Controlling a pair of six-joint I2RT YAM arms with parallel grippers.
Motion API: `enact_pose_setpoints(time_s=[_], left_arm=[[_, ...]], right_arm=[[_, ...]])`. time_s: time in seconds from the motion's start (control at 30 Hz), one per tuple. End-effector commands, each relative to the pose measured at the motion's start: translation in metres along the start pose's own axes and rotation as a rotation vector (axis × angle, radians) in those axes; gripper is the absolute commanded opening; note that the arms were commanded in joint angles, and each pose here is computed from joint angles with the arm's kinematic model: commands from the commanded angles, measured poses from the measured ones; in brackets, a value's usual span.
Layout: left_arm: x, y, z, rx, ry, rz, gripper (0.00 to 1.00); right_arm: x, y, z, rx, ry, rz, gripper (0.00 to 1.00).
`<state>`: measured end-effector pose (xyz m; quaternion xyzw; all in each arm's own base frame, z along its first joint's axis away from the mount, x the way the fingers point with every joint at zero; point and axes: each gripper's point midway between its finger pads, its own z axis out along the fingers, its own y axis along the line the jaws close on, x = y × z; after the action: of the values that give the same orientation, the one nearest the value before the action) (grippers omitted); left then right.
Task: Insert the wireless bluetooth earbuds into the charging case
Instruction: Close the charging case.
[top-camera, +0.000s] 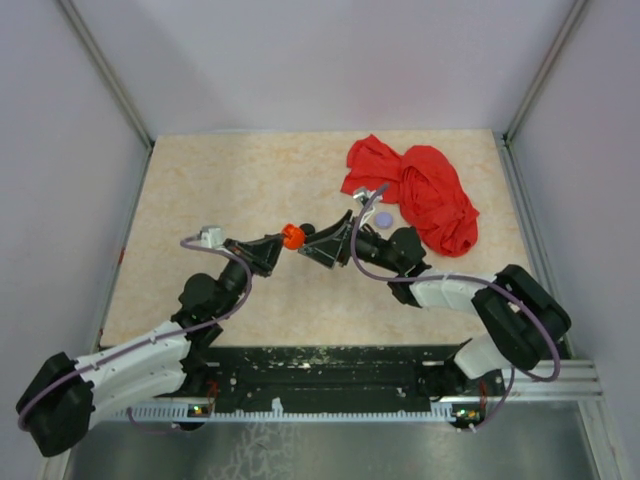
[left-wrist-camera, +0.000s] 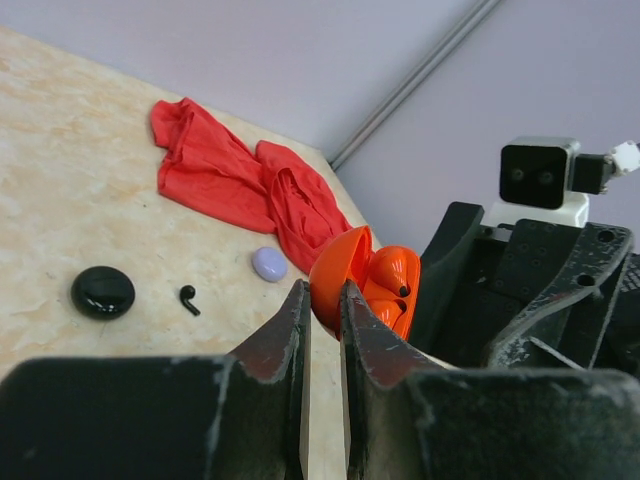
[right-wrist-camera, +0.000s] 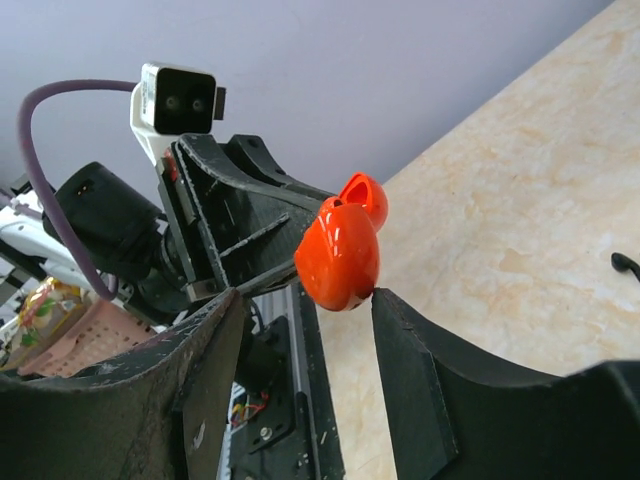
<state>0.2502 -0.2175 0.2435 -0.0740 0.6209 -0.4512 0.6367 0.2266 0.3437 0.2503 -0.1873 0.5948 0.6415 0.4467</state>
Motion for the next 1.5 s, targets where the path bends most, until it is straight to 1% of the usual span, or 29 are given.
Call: enact_pose_setpoints(time_s=[0.0,0.2,0.33,0.4,0.53,0.63,0.7,0.77,0.93,1.03,1.1,1.23,1.33,1.47], left_arm=[[-0.003,-0.020,-0.002,0.098,-0.010,-0.079,0.00],[0.000,-0.026,-0.002,0.128,0.009,-0.107,0.00],[0.003,-0.027,-0.002,0.137,0.016,-0.117,0.00],[0.003,-0.027,-0.002,0.145,0.017,-0.117,0.00],[0.003,-0.026,-0.004,0.147,0.015,-0.110,0.00],[0.003,-0.022,-0.006,0.138,0.014,-0.096,0.15],[0.001,-0.021,-0.008,0.139,0.012,-0.080,0.28],[-0.001,-0.020,-0.010,0.140,0.009,-0.064,0.36],[0.000,-0.012,-0.013,0.130,0.033,-0.036,0.47],[-0.004,-0.005,-0.015,0.130,0.041,-0.048,0.52],[-0.008,-0.006,-0.016,0.152,0.050,-0.056,0.58],[-0.012,-0.017,-0.017,0.227,0.091,-0.067,0.79],[-0.011,-0.033,-0.016,0.316,0.148,-0.088,0.85],[-0.006,-0.046,-0.017,0.414,0.225,-0.156,0.86]], right_arm=[[-0.017,0.021,0.008,-0.108,-0.055,-0.022,0.54],[-0.020,0.027,0.010,-0.144,-0.072,-0.020,0.49],[-0.025,0.032,0.010,-0.168,-0.084,-0.023,0.43],[-0.025,0.033,0.011,-0.172,-0.083,-0.024,0.38],[-0.024,0.034,0.010,-0.178,-0.078,-0.027,0.21],[-0.024,0.033,0.007,-0.178,-0.077,-0.031,0.09],[-0.024,0.033,0.006,-0.178,-0.073,-0.033,0.04],[-0.025,0.032,0.005,-0.179,-0.072,-0.038,0.00],[-0.026,0.036,0.001,-0.198,-0.064,-0.055,0.00],[-0.024,0.039,0.000,-0.216,-0.042,-0.066,0.00],[-0.022,0.041,-0.001,-0.227,-0.025,-0.071,0.00],[-0.016,0.044,-0.001,-0.253,0.012,-0.079,0.00],[-0.013,0.047,-0.002,-0.273,0.036,-0.086,0.00],[-0.012,0.051,-0.003,-0.295,0.052,-0.095,0.00]])
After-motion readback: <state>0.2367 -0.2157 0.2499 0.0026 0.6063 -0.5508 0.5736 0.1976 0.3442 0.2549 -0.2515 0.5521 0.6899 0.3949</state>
